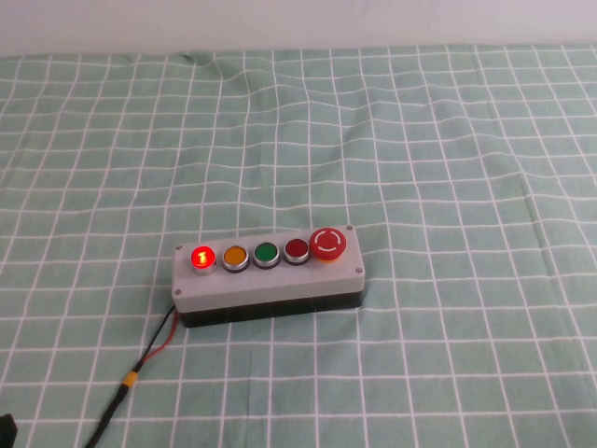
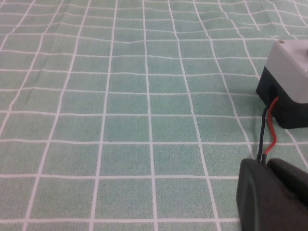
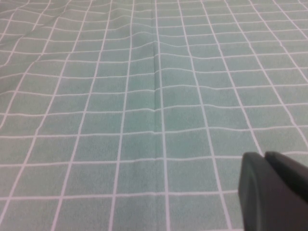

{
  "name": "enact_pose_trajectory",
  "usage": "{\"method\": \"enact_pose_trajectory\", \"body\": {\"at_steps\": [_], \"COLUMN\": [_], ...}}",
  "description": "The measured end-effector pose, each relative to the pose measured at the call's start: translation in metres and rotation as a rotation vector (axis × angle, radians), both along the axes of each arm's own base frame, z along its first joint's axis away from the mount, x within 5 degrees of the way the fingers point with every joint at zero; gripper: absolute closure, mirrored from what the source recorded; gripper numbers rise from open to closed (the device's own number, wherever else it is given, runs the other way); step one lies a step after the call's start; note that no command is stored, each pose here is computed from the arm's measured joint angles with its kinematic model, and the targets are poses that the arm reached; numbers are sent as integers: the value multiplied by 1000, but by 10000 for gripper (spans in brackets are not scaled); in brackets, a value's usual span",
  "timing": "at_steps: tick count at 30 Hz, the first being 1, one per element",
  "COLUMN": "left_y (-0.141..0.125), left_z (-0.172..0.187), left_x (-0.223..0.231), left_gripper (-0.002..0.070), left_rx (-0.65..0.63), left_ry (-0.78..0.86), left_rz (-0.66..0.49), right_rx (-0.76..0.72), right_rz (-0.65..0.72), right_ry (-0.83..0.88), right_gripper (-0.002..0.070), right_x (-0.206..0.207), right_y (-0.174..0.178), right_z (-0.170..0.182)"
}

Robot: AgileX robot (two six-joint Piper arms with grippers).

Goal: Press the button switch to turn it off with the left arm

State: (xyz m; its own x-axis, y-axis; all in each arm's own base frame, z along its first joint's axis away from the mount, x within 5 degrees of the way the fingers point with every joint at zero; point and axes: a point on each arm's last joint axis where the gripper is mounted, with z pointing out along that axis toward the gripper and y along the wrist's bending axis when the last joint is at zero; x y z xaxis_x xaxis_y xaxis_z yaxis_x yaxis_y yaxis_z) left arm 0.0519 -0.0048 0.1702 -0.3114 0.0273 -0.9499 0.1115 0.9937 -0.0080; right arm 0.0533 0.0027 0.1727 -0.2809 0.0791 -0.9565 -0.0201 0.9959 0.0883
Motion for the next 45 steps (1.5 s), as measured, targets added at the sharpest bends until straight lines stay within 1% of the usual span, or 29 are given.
{"method": "enact_pose_trajectory", "body": {"at_steps": [12, 16, 20, 23, 26, 29, 34, 37, 43, 45], "left_y": [0, -1, -2, -3, -3, -3, -3, -3, -2, -1], "left_z": [1, 6, 15, 21, 25, 26, 29, 39, 71, 79], "left_x": [0, 2, 3, 4, 4, 4, 4, 4, -6, -9], "left_gripper": [677, 677, 677, 677, 677, 677, 677, 677, 677, 677], "left_rx": [-1, -9, -24, -85, -193, -258, -276, -294, -365, -391], "left_ry": [-9, -65, -167, -231, -255, -260, -291, -395, -755, -805], "left_rz": [-1, -5, -13, -12, -1, 7, 5, -7, -52, -61], "right_rx": [0, 0, 0, 0, 0, 0, 0, 0, 0, 0], "right_rz": [0, 0, 0, 0, 0, 0, 0, 0, 0, 0], "right_ry": [0, 0, 0, 0, 0, 0, 0, 0, 0, 0], "right_gripper": [694, 694, 694, 694, 694, 694, 694, 694, 694, 694], "right_x": [0, 0, 0, 0, 0, 0, 0, 0, 0, 0], "right_y": [0, 0, 0, 0, 0, 0, 0, 0, 0, 0], "right_z": [0, 0, 0, 0, 0, 0, 0, 0, 0, 0]}}
